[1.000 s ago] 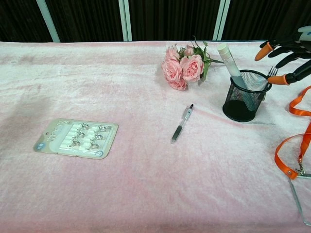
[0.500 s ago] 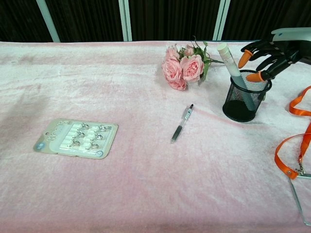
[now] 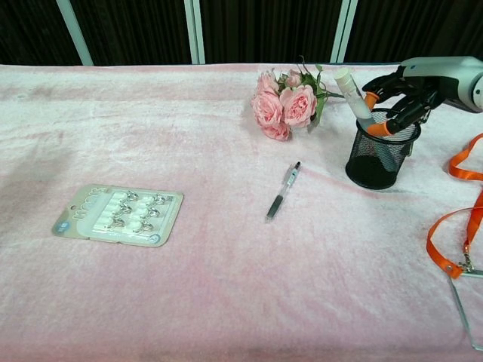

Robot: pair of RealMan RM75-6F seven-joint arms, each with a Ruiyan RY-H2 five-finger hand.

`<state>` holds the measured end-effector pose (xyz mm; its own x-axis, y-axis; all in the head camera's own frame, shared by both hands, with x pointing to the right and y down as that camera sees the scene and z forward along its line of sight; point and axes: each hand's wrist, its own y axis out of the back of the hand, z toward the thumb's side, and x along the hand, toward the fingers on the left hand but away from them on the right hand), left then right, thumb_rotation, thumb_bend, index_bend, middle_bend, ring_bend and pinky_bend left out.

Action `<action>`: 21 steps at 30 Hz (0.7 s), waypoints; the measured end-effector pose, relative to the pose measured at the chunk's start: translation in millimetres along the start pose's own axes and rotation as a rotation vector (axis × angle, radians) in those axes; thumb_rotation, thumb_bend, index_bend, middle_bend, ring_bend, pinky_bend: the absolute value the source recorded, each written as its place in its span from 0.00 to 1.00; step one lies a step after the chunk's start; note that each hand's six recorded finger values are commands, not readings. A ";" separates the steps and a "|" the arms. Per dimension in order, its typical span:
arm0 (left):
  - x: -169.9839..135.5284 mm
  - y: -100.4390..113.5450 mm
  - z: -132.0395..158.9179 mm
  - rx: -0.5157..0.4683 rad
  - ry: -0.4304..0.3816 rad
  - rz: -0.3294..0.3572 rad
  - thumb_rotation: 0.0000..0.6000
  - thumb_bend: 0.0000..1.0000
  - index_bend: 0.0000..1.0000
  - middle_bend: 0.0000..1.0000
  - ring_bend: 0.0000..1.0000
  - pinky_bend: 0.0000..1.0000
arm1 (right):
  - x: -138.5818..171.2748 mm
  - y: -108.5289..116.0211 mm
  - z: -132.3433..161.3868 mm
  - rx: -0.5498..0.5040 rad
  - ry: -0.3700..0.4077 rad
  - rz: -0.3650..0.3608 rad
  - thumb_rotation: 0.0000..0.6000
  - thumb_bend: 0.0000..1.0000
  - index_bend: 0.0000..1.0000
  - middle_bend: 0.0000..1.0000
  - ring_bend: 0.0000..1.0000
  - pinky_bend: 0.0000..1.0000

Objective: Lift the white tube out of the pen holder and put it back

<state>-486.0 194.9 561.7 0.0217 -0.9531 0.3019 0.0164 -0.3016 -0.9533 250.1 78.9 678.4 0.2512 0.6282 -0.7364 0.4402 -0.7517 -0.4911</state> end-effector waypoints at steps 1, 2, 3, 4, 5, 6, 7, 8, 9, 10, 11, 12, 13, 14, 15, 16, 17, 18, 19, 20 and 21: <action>0.0 -0.2 0.0 0.001 0.000 -0.001 1.00 0.35 0.12 0.03 0.00 0.02 | -1.2 -0.2 0.3 -0.001 -0.001 0.000 1.00 0.23 0.50 0.04 0.09 0.17; 0.0 -0.5 -0.1 0.001 0.000 -0.002 1.00 0.35 0.12 0.03 0.00 0.02 | -1.9 -0.2 0.4 0.000 -0.002 -0.001 1.00 0.23 0.50 0.04 0.09 0.17; 0.1 -0.8 -0.1 0.001 0.001 -0.004 1.00 0.35 0.12 0.03 0.00 0.02 | -2.5 -0.2 0.4 0.001 -0.002 -0.002 1.00 0.24 0.50 0.04 0.09 0.17; 0.2 -1.0 0.0 0.002 0.001 -0.005 1.00 0.35 0.12 0.03 0.00 0.02 | -2.9 -0.2 0.3 0.003 -0.003 -0.002 1.00 0.24 0.51 0.04 0.09 0.17; 0.2 -1.0 -0.1 0.002 0.001 -0.005 1.00 0.35 0.12 0.03 0.00 0.02 | -3.4 -0.3 0.0 0.005 -0.004 0.000 1.00 0.24 0.51 0.04 0.09 0.17; 0.3 -1.1 -0.2 0.002 0.001 -0.005 1.00 0.35 0.12 0.03 0.00 0.02 | -3.6 -0.4 -0.3 0.007 -0.006 0.001 1.00 0.24 0.51 0.04 0.09 0.17; 0.4 -1.0 -0.4 0.002 0.002 -0.005 1.00 0.35 0.12 0.03 0.00 0.02 | -4.0 -0.4 -1.1 0.009 -0.008 0.001 1.00 0.25 0.52 0.04 0.09 0.17; 0.5 -1.0 -0.6 0.003 0.003 -0.005 1.00 0.35 0.12 0.03 0.00 0.02 | -4.3 -0.1 -1.7 0.009 -0.011 0.001 1.00 0.25 0.52 0.04 0.09 0.17; 0.5 -1.0 -0.9 0.004 0.004 -0.006 1.00 0.35 0.12 0.03 0.00 0.02 | -4.7 0.2 -2.3 0.009 -0.013 0.001 1.00 0.25 0.53 0.04 0.09 0.17; 0.5 -1.0 -1.0 0.004 0.005 -0.006 1.00 0.35 0.12 0.03 0.00 0.02 | -5.3 0.8 -3.0 0.008 -0.016 0.000 1.00 0.26 0.54 0.04 0.09 0.17; 0.5 -0.9 -1.2 0.004 0.006 -0.006 1.00 0.35 0.12 0.03 0.00 0.02 | -5.6 1.2 -3.2 0.007 -0.017 0.000 1.00 0.26 0.54 0.04 0.09 0.17; 0.5 -0.7 -1.2 0.004 0.007 -0.005 1.00 0.35 0.12 0.03 0.00 0.02 | -5.9 1.7 -3.1 0.007 -0.018 -0.001 1.00 0.27 0.55 0.05 0.09 0.17; 0.5 -0.5 -1.3 0.004 0.007 -0.004 1.00 0.35 0.12 0.03 0.00 0.02 | -5.8 1.9 -3.1 0.007 -0.018 -0.001 1.00 0.27 0.55 0.05 0.09 0.17; 0.4 -0.3 -1.3 0.004 0.008 -0.003 1.00 0.35 0.12 0.03 0.00 0.02 | -5.7 1.9 -3.0 0.006 -0.018 0.000 1.00 0.28 0.55 0.05 0.09 0.17; 0.4 -0.2 -1.2 0.004 0.008 -0.003 1.00 0.35 0.12 0.03 0.00 0.02 | -5.6 1.8 -2.9 0.006 -0.017 0.001 1.00 0.28 0.56 0.05 0.09 0.17; 0.3 -0.1 -1.2 0.004 0.009 -0.002 1.00 0.35 0.12 0.03 0.00 0.02 | -5.5 1.7 -2.8 0.006 -0.017 0.002 1.00 0.29 0.56 0.05 0.09 0.17; 0.2 -0.1 -1.2 0.004 0.009 -0.002 1.00 0.35 0.12 0.03 0.00 0.02 | -5.4 1.5 -2.7 0.004 -0.016 0.003 1.00 0.29 0.57 0.05 0.09 0.17; 0.0 -0.2 -1.2 0.004 0.010 -0.003 1.00 0.35 0.12 0.03 0.00 0.02 | -5.3 1.3 -2.7 0.003 -0.016 0.003 1.00 0.29 0.58 0.05 0.09 0.17; -0.1 -0.2 -1.3 0.003 0.011 -0.004 1.00 0.35 0.12 0.03 0.00 0.02 | -5.3 1.0 -2.7 -0.001 -0.016 0.005 1.00 0.30 0.59 0.05 0.09 0.17; -0.2 -0.2 -1.3 0.003 0.012 -0.004 1.00 0.35 0.12 0.03 0.00 0.02 | -5.3 0.8 -2.7 -0.004 -0.015 0.007 1.00 0.30 0.59 0.05 0.09 0.17; -0.3 0.0 -1.4 0.003 0.012 -0.005 1.00 0.35 0.12 0.03 0.00 0.02 | -5.3 0.6 -2.9 -0.006 -0.014 0.008 1.00 0.31 0.59 0.05 0.09 0.17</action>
<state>-487.4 195.1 561.6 0.0094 -0.9520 0.3061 0.0195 -0.3058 -0.9519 251.6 75.7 683.4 0.2424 0.6192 -0.7469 0.4438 -0.7554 -0.4822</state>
